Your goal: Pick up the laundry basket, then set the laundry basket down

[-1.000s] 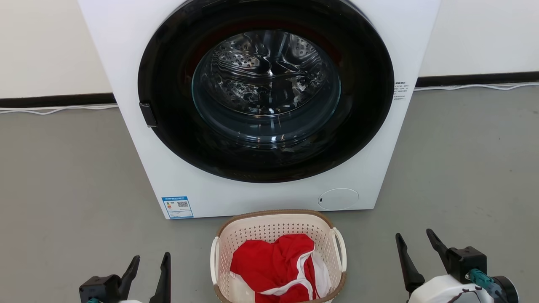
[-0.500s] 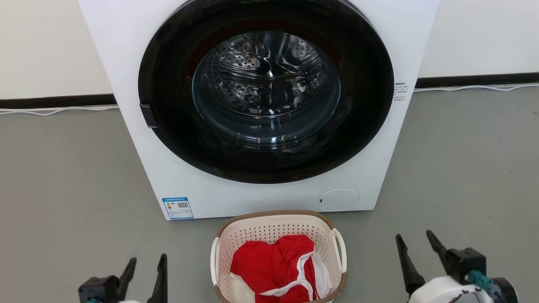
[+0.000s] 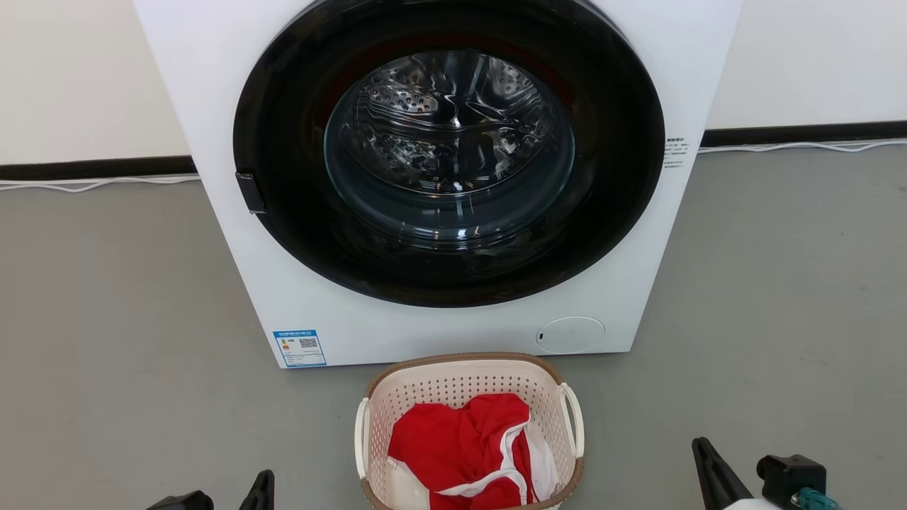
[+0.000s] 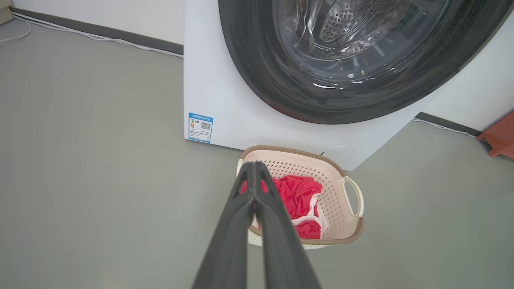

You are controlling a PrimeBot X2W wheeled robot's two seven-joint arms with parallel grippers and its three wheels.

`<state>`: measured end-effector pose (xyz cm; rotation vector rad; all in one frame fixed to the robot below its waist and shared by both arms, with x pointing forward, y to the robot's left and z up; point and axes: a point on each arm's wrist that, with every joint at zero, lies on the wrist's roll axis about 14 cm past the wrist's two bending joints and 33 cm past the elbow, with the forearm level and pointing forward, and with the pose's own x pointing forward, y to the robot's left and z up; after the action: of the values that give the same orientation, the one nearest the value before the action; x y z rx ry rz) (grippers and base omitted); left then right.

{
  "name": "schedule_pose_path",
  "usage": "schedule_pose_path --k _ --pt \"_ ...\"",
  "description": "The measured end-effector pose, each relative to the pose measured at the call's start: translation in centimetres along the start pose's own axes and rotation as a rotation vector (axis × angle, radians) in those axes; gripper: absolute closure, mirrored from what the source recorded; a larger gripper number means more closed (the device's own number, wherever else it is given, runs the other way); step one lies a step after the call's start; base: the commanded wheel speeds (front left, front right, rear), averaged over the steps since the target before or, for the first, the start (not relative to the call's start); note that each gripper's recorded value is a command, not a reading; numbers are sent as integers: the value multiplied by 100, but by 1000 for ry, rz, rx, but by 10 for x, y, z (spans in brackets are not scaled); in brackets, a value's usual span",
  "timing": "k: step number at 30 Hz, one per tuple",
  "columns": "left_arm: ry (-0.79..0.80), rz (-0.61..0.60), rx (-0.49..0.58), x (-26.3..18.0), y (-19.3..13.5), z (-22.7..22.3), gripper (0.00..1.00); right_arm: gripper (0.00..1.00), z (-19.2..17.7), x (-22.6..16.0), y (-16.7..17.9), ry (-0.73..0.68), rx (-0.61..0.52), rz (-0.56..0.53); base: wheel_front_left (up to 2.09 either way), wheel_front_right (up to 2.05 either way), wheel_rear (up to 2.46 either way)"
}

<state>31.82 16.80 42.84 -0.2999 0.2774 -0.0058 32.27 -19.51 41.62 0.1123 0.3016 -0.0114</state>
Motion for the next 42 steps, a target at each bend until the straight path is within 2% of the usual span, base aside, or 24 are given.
schedule_pose_path --k 42 --pt "34 22 -465 15 5 8 100 100 21 11 -5 -59 531 -16 0 0 0"
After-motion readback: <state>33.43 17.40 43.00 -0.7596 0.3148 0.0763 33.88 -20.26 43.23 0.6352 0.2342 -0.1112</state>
